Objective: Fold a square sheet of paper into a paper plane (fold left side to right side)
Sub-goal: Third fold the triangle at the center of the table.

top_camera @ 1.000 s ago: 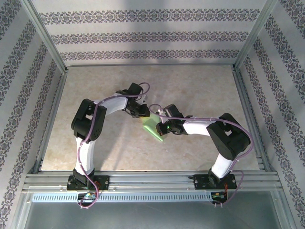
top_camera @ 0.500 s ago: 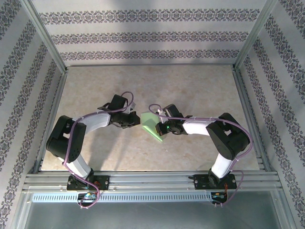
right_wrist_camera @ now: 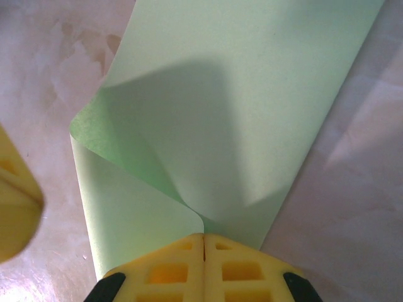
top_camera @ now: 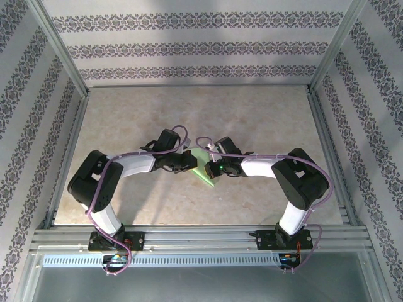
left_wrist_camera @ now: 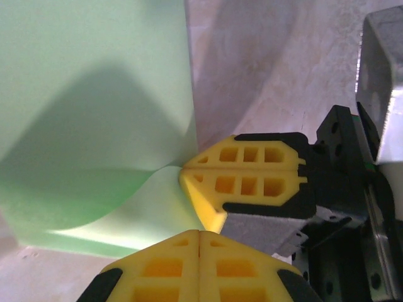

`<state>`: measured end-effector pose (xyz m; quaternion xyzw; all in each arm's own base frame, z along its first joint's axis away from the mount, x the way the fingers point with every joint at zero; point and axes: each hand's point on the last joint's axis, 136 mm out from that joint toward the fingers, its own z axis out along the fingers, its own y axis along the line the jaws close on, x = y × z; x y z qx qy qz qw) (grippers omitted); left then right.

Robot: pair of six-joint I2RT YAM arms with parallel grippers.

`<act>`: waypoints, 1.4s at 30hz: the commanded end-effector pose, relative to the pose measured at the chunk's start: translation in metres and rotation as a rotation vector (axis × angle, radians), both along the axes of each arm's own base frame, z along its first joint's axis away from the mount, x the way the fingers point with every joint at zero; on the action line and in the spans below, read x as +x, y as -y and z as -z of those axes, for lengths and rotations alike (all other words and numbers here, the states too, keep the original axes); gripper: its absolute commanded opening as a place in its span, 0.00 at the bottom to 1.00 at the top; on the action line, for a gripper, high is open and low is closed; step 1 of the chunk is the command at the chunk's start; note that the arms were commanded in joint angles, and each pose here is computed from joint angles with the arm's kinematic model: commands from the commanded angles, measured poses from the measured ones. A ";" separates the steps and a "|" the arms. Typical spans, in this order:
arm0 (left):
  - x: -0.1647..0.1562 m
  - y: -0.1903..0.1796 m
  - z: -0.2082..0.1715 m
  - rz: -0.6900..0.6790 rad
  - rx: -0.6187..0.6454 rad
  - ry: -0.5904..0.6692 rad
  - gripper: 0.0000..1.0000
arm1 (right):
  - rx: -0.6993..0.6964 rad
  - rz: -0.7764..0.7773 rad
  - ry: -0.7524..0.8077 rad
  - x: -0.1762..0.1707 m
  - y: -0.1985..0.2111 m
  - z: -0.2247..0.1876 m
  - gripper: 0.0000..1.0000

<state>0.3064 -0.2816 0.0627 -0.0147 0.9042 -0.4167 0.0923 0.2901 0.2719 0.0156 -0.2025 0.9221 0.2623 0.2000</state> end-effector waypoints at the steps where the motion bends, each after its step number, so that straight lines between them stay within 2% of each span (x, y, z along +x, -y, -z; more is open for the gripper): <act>1: 0.009 0.013 -0.003 0.006 -0.016 0.028 0.07 | -0.084 -0.015 -0.115 -0.025 0.011 0.031 0.00; 18: 0.000 0.008 0.033 0.020 0.047 -0.039 0.07 | -0.102 -0.020 -0.123 -0.025 0.013 0.034 0.00; 42: -0.002 0.001 0.054 0.020 0.099 -0.051 0.07 | -0.101 -0.021 -0.130 -0.026 0.012 0.035 0.00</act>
